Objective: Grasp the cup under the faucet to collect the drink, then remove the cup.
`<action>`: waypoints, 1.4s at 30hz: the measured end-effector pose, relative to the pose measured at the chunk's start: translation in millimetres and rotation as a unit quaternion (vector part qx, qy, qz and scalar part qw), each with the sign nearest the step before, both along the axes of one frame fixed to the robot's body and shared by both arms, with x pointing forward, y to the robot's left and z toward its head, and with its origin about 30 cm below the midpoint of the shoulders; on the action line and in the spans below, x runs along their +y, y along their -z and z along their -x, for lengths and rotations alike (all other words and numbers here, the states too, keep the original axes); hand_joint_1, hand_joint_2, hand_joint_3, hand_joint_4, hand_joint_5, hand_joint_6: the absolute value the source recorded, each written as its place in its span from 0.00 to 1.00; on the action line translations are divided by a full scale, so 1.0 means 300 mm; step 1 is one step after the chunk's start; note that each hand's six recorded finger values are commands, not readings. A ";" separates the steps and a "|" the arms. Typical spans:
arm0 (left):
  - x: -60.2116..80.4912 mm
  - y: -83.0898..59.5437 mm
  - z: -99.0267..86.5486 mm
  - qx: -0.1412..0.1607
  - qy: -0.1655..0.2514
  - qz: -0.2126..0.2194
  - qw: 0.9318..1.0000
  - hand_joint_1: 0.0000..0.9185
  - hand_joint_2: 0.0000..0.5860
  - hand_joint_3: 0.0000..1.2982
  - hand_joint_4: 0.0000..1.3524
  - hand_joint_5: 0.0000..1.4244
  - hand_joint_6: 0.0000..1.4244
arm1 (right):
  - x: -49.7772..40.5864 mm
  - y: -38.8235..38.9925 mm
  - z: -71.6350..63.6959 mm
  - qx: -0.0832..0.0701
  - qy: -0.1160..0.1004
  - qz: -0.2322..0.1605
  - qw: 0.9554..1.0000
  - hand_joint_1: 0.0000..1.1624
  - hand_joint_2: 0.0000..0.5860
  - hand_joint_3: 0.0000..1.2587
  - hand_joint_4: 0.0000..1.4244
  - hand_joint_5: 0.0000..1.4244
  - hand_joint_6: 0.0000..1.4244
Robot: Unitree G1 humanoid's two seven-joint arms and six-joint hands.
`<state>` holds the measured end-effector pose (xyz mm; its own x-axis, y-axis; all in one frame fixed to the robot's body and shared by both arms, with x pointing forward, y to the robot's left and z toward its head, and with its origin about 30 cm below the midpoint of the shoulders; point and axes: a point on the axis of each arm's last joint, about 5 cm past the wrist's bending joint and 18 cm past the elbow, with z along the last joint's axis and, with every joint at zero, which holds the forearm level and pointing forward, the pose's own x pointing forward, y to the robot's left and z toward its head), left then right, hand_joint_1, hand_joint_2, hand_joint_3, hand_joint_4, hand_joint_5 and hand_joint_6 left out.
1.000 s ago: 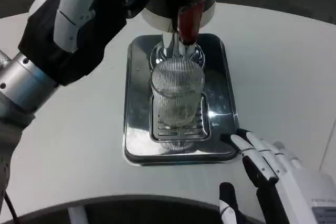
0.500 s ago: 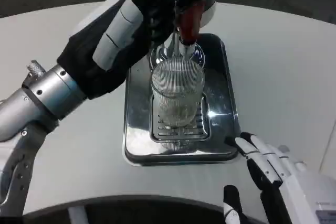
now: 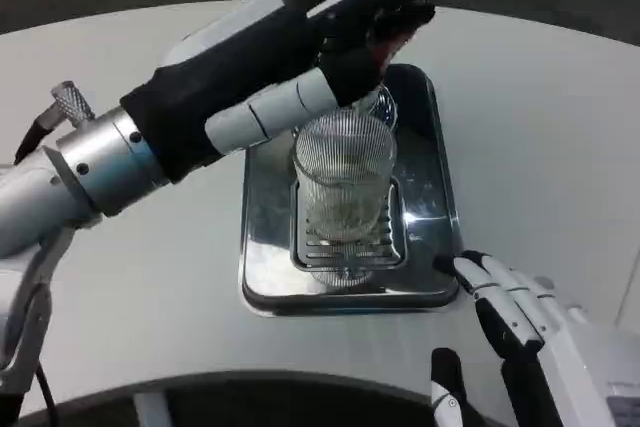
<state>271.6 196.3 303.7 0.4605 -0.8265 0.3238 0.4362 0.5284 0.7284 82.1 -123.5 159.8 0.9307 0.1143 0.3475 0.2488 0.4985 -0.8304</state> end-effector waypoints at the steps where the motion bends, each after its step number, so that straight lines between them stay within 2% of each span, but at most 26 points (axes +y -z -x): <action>1: 0.000 -0.003 0.002 -0.007 0.000 -0.009 1.000 0.00 0.15 0.00 0.00 0.05 0.02 | 0.000 0.000 0.000 0.000 0.000 0.000 1.000 0.42 1.00 0.16 0.10 0.13 0.14; 4: -0.003 -0.007 0.007 -0.026 0.010 -0.037 0.999 0.00 0.15 0.00 0.00 0.05 0.02 | 0.000 0.000 0.000 0.000 0.000 -0.002 1.000 0.42 1.00 0.16 0.10 0.13 0.15; 10: 0.000 -0.020 0.024 -0.084 0.009 -0.092 0.992 0.00 0.15 0.00 0.00 0.04 0.02 | 0.000 0.001 0.001 0.002 -0.001 -0.007 1.000 0.43 1.00 0.16 0.10 0.13 0.15; 15: 0.005 -0.023 0.028 -0.099 0.007 -0.105 0.990 0.00 0.15 0.00 0.00 0.04 0.02 | 0.000 0.000 0.001 0.006 -0.001 -0.018 1.000 0.41 0.88 0.12 0.07 0.11 0.12; 18: 0.006 -0.026 0.034 -0.116 0.001 -0.124 0.985 0.00 0.15 0.00 0.00 0.04 0.01 | -0.001 0.002 -0.009 0.028 -0.001 -0.041 0.999 0.41 0.78 0.09 0.05 0.08 0.11; 22: 0.010 -0.018 0.039 -0.121 0.000 -0.131 0.984 0.00 0.15 0.00 0.00 0.04 0.01 | -0.003 0.011 -0.042 0.063 0.008 -0.097 0.993 0.41 0.67 0.05 0.01 0.04 0.10; 24: 0.008 -0.017 0.041 -0.124 -0.003 -0.133 0.983 0.00 0.15 0.00 0.00 0.04 0.01 | -0.005 0.014 -0.063 0.073 0.006 -0.116 0.991 0.42 0.63 0.03 0.00 0.03 0.10; 27: 0.005 -0.016 0.046 -0.130 -0.006 -0.134 0.982 0.00 0.15 0.00 0.00 0.04 0.01 | -0.005 0.018 -0.104 0.076 0.002 -0.131 0.988 0.42 0.53 0.00 0.00 0.00 0.08; 29: 0.005 -0.013 0.049 -0.133 -0.008 -0.132 0.982 0.00 0.15 0.00 0.00 0.04 0.01 | -0.007 0.019 -0.136 0.073 -0.005 -0.133 0.988 0.43 0.50 0.00 0.00 0.00 0.08; 33: 0.005 -0.007 0.054 -0.138 -0.011 -0.127 0.982 0.00 0.15 0.00 0.00 0.04 0.01 | -0.007 0.011 -0.197 0.059 -0.026 -0.145 0.987 0.45 0.47 0.00 0.00 0.00 0.08; 37: 0.008 0.001 0.058 -0.136 -0.013 -0.125 0.983 0.00 0.16 0.00 0.00 0.04 0.01 | -0.003 0.005 -0.242 0.051 -0.042 -0.138 0.988 0.48 0.44 0.00 0.00 0.00 0.08; 42: 0.011 0.003 0.062 -0.139 -0.018 -0.119 0.983 0.00 0.16 0.00 0.00 0.05 0.02 | 0.016 0.009 -0.296 0.050 -0.058 -0.163 0.984 0.48 0.44 0.00 0.00 0.00 0.08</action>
<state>253.1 199.6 302.9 0.4123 -0.8789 0.2401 0.1877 0.3398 0.9216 171.0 -118.5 157.1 0.9493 0.1204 0.2905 0.0990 0.7625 -0.6394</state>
